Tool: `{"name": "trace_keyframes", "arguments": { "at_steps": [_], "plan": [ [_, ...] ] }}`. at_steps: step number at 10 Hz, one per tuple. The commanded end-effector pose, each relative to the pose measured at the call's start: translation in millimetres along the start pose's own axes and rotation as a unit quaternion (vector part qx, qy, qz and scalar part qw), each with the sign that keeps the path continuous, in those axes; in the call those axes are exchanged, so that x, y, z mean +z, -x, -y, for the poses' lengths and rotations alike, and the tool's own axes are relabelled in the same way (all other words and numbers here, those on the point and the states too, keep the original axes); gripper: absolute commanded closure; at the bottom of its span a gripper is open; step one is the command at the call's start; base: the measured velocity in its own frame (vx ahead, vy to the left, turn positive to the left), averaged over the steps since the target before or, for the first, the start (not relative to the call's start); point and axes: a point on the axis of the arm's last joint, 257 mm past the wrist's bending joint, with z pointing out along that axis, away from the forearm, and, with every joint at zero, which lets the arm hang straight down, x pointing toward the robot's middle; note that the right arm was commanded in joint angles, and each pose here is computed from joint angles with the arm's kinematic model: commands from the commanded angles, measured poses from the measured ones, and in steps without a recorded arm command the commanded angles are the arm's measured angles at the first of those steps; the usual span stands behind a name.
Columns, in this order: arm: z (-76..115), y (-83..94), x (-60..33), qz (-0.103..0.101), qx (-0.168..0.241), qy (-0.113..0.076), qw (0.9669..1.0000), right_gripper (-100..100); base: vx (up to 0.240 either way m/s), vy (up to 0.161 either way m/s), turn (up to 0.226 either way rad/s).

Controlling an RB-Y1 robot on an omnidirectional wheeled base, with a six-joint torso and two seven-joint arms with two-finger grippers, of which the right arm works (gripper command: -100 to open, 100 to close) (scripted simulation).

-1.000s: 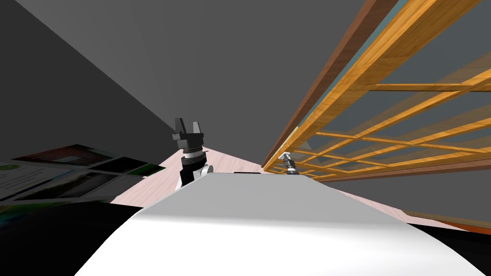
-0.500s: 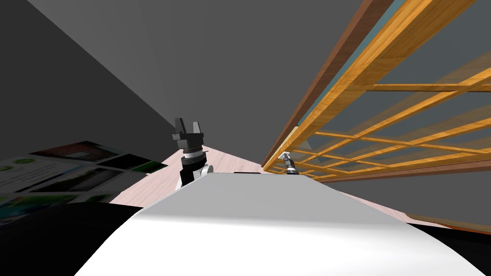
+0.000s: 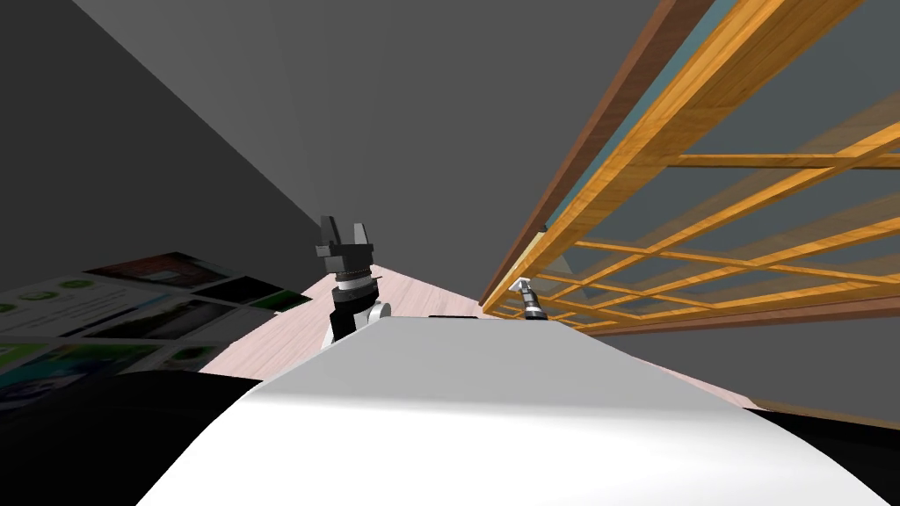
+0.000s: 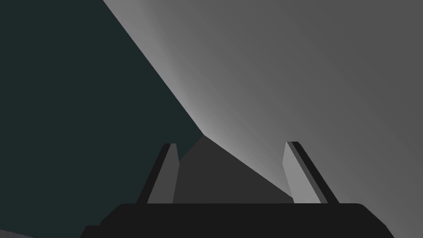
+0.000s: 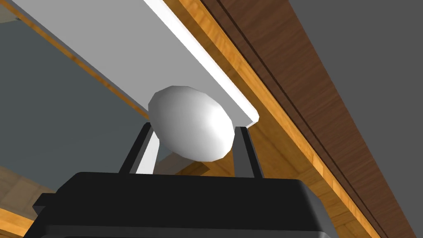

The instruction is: Pull the door open

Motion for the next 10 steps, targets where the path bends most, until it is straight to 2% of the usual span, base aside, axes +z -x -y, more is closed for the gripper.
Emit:
{"name": "trace_keyframes", "arguments": {
  "at_steps": [1, 2, 5, 6, 7, 8, 9, 10],
  "plan": [
    [0.4, -0.8, 0.2, 0.001, 0.03, -0.002, 0.9995, 100, -0.037, -0.01, 0.04],
    [0.4, -0.8, 0.2, 0.001, 0.032, -0.002, 0.9995, 100, -0.031, -0.01, 0.022],
    [-0.5, -0.5, 2.5, 0.005, 0.081, -0.003, 0.9967, 100, -0.044, -0.024, 0.05],
    [-0.9, -0.3, 3.7, 0.007, 0.102, -0.004, 0.9947, 100, -0.041, -0.024, 0.051],
    [-0.9, -0.3, 3.7, 0.007, 0.107, -0.004, 0.9943, 100, -0.033, -0.012, 0.028],
    [-1.3, -0.2, 4.9, 0.009, 0.13, -0.004, 0.9915, 100, -0.047, -0.011, 0.045],
    [-1.3, -0.2, 4.9, 0.009, 0.132, -0.004, 0.9912, 100, -0.04, -0.011, 0.026],
    [-1.7, -0.1, 6.1, 0.011, 0.156, -0.004, 0.9877, 100, -0.041, -0.016, 0.054]
  ]
}}
